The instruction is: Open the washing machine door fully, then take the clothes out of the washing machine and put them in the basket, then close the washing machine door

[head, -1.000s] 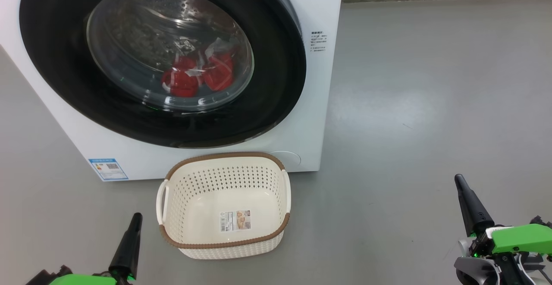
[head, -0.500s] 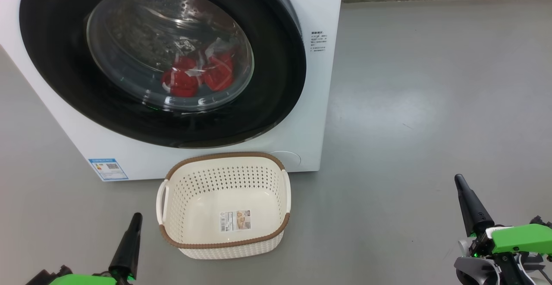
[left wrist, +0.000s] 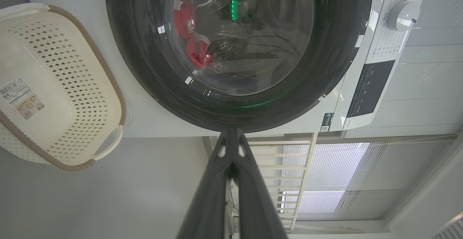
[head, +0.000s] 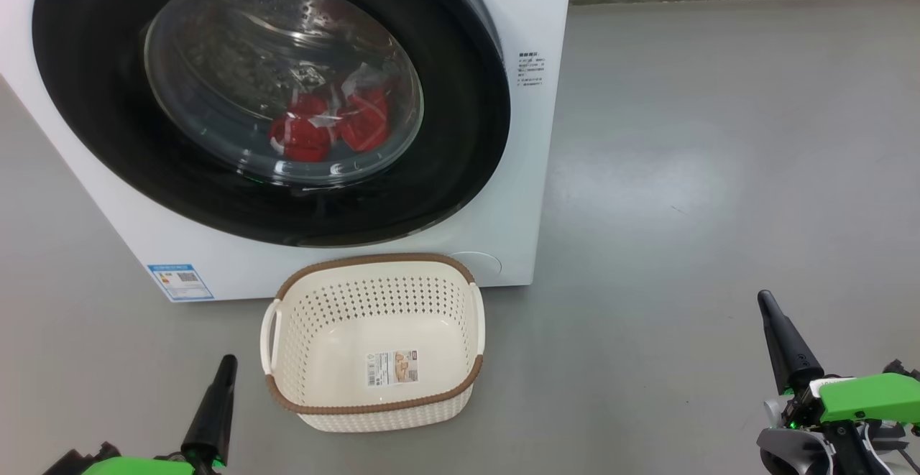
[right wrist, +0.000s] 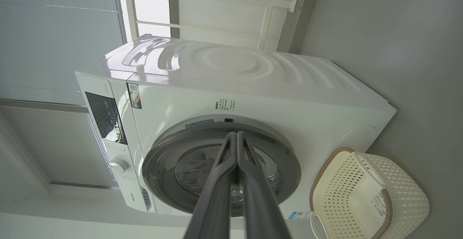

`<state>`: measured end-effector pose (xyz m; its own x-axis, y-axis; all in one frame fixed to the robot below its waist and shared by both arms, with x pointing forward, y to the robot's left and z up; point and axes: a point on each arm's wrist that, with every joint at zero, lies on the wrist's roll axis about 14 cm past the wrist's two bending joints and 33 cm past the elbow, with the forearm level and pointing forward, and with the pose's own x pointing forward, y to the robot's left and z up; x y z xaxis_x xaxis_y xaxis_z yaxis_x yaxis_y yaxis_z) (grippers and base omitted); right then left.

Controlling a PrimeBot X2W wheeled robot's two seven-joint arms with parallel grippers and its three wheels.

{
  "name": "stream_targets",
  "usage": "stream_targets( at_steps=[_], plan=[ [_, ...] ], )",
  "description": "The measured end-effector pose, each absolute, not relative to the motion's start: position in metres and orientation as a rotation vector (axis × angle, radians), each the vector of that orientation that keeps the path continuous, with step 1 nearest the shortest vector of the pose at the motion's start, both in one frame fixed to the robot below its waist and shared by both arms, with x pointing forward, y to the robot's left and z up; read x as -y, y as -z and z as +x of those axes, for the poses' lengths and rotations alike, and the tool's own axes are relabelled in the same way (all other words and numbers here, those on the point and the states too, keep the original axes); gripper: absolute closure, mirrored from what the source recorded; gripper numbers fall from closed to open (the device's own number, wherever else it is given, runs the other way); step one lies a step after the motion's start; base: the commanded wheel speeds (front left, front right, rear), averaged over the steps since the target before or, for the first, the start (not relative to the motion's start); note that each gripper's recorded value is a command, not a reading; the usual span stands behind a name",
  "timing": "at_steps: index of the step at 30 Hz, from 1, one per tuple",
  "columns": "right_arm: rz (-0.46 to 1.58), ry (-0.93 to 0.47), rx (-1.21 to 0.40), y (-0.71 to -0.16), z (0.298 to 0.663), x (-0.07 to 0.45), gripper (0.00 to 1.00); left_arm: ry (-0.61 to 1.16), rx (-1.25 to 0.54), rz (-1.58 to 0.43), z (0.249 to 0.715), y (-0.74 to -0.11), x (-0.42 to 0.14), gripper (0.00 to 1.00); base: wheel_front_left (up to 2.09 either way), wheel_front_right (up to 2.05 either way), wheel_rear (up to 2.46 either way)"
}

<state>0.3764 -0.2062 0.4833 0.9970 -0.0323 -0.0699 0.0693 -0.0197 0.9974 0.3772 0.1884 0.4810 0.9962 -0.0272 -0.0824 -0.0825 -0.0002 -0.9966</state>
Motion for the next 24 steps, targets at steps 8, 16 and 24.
stream_targets(
  at_steps=[8,16,24],
  plan=[
    [1.614,0.186,-0.126,-0.441,0.355,0.200,0.00,-0.128,-0.187,-1.583,0.358,-0.443,-0.182,0.00,0.00,0.00,0.00],
    [1.609,0.174,-0.134,-0.443,0.357,0.193,0.00,-0.126,-0.194,-1.585,0.358,-0.442,-0.177,0.00,0.00,0.00,0.00],
    [1.555,0.143,-0.156,-0.445,0.364,0.181,0.00,-0.102,-0.195,-1.535,0.365,-0.447,-0.171,0.00,0.00,0.00,0.00]
  ],
)
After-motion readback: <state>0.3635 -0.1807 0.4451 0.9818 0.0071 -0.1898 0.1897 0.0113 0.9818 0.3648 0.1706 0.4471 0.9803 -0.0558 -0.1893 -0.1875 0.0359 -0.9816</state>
